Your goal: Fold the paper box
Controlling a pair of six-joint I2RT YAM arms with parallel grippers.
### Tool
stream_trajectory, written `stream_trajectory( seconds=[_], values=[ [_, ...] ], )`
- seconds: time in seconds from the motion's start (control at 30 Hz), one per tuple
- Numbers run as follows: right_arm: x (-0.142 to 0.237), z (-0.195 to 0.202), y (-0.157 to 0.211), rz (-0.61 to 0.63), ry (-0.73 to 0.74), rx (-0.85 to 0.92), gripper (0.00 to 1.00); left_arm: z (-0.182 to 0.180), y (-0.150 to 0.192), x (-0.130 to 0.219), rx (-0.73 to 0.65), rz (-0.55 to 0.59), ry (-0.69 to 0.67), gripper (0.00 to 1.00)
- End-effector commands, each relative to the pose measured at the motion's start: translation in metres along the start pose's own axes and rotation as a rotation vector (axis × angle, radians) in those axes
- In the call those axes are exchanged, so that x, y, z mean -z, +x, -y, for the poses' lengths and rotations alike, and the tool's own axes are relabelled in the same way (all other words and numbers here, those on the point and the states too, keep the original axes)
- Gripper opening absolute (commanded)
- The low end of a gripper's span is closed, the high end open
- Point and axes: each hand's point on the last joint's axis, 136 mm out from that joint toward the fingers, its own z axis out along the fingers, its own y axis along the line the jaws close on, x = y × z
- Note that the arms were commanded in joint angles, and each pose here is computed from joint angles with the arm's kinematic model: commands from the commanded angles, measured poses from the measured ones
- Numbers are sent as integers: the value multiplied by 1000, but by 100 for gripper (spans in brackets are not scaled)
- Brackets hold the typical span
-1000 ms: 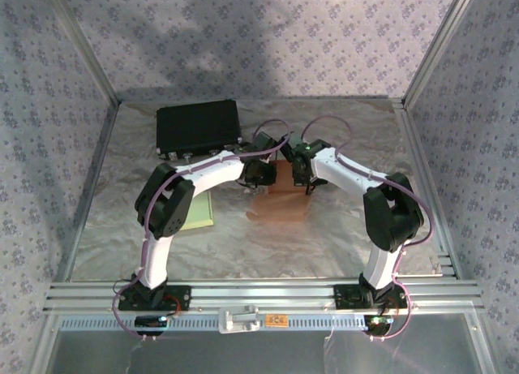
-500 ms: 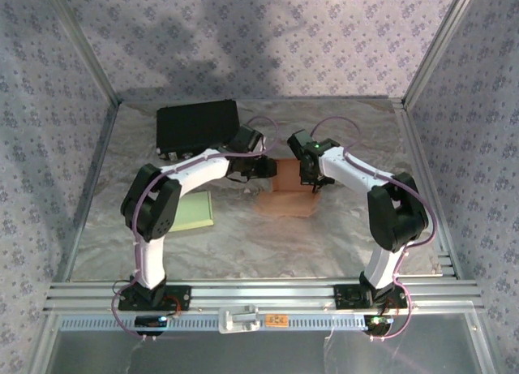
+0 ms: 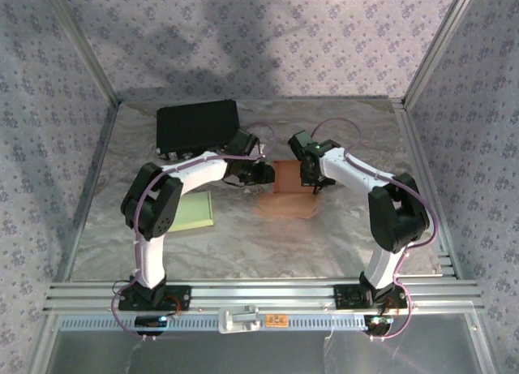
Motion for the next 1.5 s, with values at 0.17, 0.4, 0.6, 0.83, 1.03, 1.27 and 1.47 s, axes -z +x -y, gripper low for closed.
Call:
stream_trajectory(
  seconds=[0.17,0.4,0.6,0.83,1.03,1.27,1.47],
  values=[
    [9,1,0,1,-18,2,0,0,-29,-5,-34,31,-75,33],
    [9,0,-1,1,-23,-1,0,2,-38,-7,-62,37,-74,27],
    [8,-1,-2,-2,-30,-5,0,5,-36,-8,-65,35,-38,23],
    [9,-5,-4,2,-38,-2,0,-2,-33,-14,-53,15,-71,9],
    [10,-6,-5,7,-32,1,0,-17,-28,-14,-52,13,-224,0],
    [11,-12,-4,6,-40,5,0,-29,-23,-15,-13,27,-326,7],
    [10,-12,-4,4,-41,7,0,-25,-23,-28,-2,12,-280,15]
  ],
)
